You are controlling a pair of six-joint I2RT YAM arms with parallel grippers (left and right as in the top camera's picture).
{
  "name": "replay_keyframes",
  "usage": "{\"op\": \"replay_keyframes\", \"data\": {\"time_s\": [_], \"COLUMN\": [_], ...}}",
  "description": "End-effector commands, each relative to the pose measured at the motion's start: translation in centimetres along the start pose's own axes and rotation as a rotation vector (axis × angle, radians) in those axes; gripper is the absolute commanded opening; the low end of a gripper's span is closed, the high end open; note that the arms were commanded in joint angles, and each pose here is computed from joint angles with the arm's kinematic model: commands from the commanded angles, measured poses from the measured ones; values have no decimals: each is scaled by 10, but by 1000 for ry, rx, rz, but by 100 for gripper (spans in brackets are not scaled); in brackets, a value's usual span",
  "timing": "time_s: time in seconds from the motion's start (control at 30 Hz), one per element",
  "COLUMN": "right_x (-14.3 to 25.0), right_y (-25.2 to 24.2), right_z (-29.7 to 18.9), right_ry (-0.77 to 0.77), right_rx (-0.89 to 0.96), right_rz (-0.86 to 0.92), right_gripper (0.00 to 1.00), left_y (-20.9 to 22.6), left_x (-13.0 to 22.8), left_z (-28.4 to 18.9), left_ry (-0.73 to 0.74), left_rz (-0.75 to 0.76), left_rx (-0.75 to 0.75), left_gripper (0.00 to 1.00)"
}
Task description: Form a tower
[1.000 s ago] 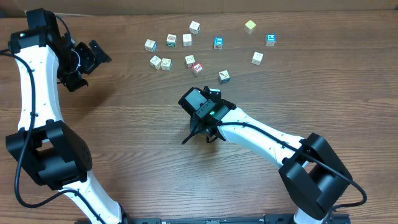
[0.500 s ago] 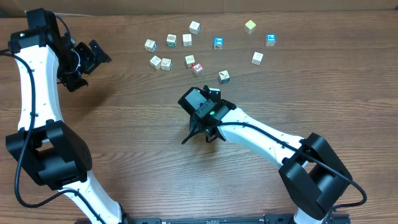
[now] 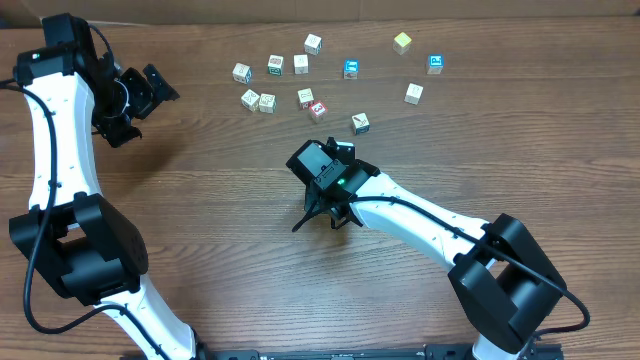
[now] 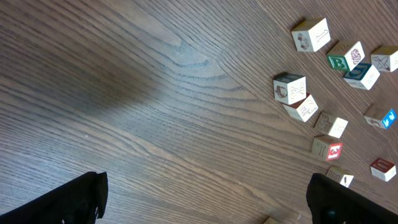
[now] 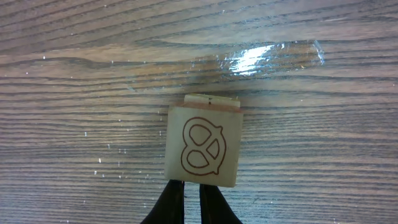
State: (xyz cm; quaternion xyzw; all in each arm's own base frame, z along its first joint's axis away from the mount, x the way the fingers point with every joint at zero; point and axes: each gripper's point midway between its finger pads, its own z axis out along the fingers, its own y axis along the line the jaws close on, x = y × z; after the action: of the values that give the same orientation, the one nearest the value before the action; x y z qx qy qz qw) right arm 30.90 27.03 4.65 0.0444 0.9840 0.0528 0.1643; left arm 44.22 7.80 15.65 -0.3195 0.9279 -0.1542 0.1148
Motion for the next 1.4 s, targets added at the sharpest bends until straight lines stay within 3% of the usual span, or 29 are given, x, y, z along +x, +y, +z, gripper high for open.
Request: {"op": "replay_keyframes", "data": {"time_s": [0.0,0.73,0.9,1.07,1.13,1.17,1.23,1.37], "right_x": [-3,-3,10,5,-9,-17,-35,-58], "right_y": [-3,-1,19,43,46,45,42,24], "right_z": [1,1,-5,-35,-57,-65,-84,-96], "right_ry": [-15,-16,77,135,122,108,70,35], "right_rx": [11,3,-101,-179,-168,-159,-134,-89], "right_rz": [-5,-4,-39,-82,-76,-72,-47,37], "right_gripper": [8,8,9,29,50,66,82,87], "left_y": [-7,-7,-7,-7,-7,-7,-7,-7], "left_x": [-1,-1,-1,-1,-1,-1,-1,-1], "left_z": [-4,-4,-4,-4,-4,-4,-4,-4], "left_ry": [-11,-11,-11,-11,-11,-11,-11,-11], "left_rz": [30,30,30,30,30,30,30,30], "left_rx": [15,14,15,15,14,15,15,15], "left_gripper": [100,100,100,100,100,99,99,100]}}
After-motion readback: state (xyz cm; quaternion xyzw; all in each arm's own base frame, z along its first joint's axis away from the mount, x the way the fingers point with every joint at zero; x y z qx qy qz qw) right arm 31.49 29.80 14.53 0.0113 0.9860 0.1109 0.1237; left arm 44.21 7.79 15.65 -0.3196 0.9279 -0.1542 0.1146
